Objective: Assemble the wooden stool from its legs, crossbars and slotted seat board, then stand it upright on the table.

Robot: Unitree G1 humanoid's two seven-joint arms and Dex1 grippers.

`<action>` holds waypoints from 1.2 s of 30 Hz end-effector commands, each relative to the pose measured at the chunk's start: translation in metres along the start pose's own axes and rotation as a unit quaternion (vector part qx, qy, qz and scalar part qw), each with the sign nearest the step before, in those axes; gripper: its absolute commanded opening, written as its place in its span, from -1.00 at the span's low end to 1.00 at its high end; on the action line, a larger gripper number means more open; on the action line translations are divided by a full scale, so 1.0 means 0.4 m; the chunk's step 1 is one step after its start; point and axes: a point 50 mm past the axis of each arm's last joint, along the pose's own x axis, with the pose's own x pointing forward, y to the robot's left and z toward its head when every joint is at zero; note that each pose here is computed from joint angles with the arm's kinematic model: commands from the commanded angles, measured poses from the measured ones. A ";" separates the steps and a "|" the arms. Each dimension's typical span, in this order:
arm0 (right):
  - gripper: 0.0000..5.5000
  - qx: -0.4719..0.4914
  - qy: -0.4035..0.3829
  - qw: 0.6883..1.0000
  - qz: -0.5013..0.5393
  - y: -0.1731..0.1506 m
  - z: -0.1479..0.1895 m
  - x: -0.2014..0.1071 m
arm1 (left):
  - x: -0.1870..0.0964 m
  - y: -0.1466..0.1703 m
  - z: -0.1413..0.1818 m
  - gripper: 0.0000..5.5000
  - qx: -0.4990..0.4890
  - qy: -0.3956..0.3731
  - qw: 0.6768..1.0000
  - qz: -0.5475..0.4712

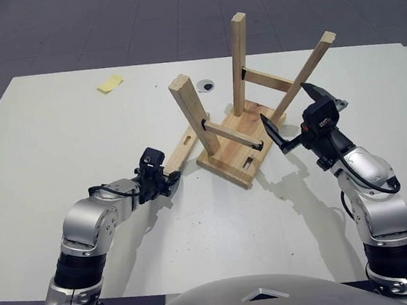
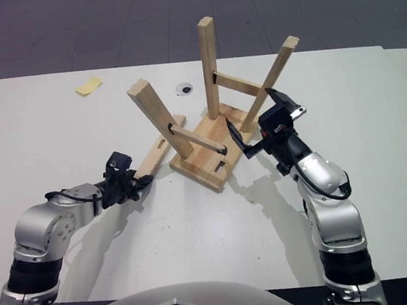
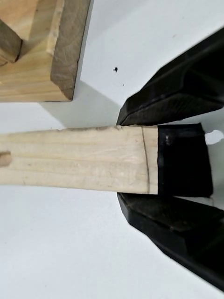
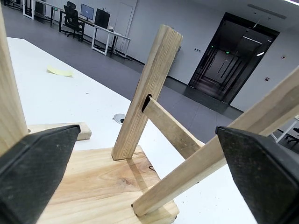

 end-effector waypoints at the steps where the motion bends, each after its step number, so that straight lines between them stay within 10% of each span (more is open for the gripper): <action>1: 0.96 -0.003 -0.006 1.000 -0.006 -0.013 0.009 0.012 | 0.022 0.021 -0.152 -0.23 -0.032 0.140 0.989 0.027; 9: 0.96 0.034 -0.022 0.999 -0.012 -0.038 0.027 0.018 | 0.001 0.084 -0.032 -0.24 -0.062 -0.092 0.989 0.096; 18: 0.96 0.282 -0.149 0.948 0.008 -0.110 0.140 0.050 | -0.103 0.110 0.169 -0.24 -0.059 -0.422 0.890 0.161; 36: 0.96 0.493 -0.271 0.806 0.186 -0.119 0.436 0.275 | -0.210 -0.036 0.417 -0.25 0.253 -0.573 0.770 0.121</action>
